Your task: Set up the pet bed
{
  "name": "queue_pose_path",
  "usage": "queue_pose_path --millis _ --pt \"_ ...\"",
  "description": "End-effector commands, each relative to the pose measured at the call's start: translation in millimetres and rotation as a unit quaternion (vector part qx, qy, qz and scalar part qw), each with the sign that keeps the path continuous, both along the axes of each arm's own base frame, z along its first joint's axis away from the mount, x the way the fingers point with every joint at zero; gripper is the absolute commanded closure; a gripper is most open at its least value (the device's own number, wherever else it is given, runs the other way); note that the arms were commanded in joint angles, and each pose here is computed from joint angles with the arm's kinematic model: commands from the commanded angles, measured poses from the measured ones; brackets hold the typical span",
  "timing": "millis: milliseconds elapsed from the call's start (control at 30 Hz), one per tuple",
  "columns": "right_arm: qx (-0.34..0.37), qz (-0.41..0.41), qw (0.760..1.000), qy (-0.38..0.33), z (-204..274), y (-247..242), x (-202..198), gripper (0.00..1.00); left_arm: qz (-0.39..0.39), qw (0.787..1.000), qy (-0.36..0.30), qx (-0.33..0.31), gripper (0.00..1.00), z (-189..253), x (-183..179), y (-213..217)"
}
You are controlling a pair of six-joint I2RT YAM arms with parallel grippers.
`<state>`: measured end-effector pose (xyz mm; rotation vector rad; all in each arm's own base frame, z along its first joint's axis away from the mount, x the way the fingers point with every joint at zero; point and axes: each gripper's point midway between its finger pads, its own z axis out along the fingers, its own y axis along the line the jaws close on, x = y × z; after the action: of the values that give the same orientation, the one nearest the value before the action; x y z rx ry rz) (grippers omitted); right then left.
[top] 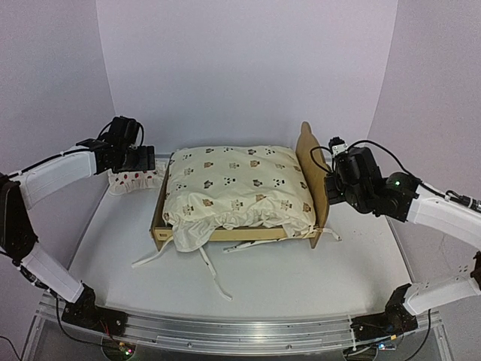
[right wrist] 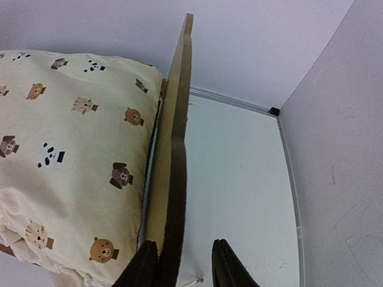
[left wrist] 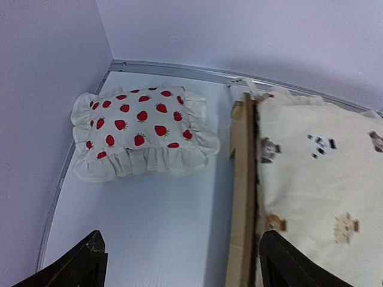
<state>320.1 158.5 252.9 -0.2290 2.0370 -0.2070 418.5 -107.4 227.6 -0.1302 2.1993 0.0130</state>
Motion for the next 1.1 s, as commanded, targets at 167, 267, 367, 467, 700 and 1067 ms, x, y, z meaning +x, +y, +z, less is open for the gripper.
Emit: queue_pose_path --millis 167,267,367,467,700,1067 --pt "0.063 0.013 0.998 -0.026 34 -24 -22 0.14 0.109 0.989 0.044 -0.088 0.14 -41 98 61" --pt "0.1 0.028 0.995 -0.015 32 -22 -33 0.06 0.141 0.981 0.044 -0.124 0.12 -57 122 62" --pt "0.12 0.042 0.992 -0.005 30 -21 -42 0.02 0.176 0.967 0.046 -0.176 0.13 -76 143 73" --pt "0.124 0.05 0.991 0.001 23 -24 -50 0.02 0.223 0.95 0.049 -0.213 0.13 -97 155 88" --pt "0.124 0.045 0.991 -0.002 12 -36 -61 0.02 0.282 0.919 0.039 -0.274 0.14 -128 165 102" --pt "0.116 0.042 0.992 0.003 4 -39 -62 0.02 0.295 0.901 0.037 -0.317 0.35 -179 176 103"
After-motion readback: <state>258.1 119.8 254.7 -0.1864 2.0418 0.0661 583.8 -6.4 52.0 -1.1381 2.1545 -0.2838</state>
